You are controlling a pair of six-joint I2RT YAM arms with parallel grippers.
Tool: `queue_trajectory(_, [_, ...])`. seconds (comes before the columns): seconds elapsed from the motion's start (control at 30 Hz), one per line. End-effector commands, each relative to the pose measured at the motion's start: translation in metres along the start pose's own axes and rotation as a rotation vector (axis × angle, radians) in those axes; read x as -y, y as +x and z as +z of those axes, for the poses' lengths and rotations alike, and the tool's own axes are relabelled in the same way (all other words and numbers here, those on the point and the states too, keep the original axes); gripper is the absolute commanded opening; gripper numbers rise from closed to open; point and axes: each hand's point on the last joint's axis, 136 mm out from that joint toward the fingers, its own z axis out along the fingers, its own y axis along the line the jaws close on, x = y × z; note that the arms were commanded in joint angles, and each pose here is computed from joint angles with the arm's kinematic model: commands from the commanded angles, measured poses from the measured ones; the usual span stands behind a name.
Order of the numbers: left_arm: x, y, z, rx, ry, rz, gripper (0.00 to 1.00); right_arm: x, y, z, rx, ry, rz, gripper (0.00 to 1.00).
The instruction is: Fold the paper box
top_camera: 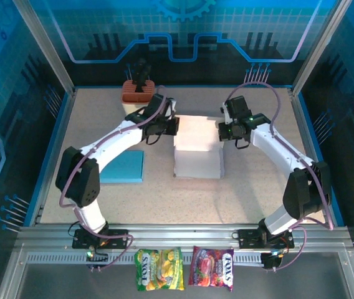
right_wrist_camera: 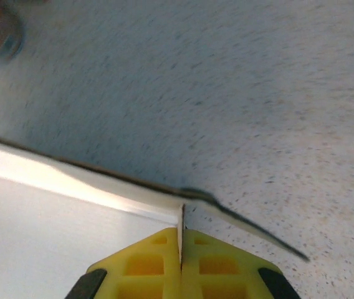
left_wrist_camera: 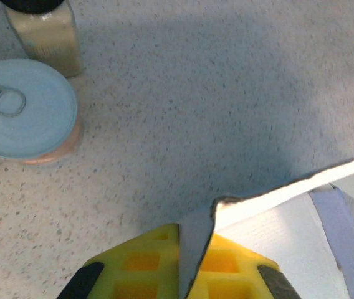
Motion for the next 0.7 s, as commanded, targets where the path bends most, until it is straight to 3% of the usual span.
queue_trajectory(0.0, [0.021, -0.035, 0.009, 0.087, 0.024, -0.14, 0.0, -0.002, -0.036, -0.019, 0.18, 0.028, 0.169, 0.0])
queue_trajectory(0.27, [0.062, -0.101, 0.049, 0.287, 0.208, -0.086, 0.0, 0.008, -0.074, -0.016, 0.476, -0.002, 0.239, 0.0])
queue_trajectory(0.43, [0.081, -0.1, 0.064, 0.381, 0.315, 0.017, 0.0, 0.01, -0.079, -0.004, 0.663, -0.056, 0.204, 0.0])
queue_trajectory(0.67, [0.076, -0.082, 0.067, 0.457, 0.367, 0.017, 0.0, 0.016, -0.061, 0.009, 0.703, -0.042, 0.166, 0.0])
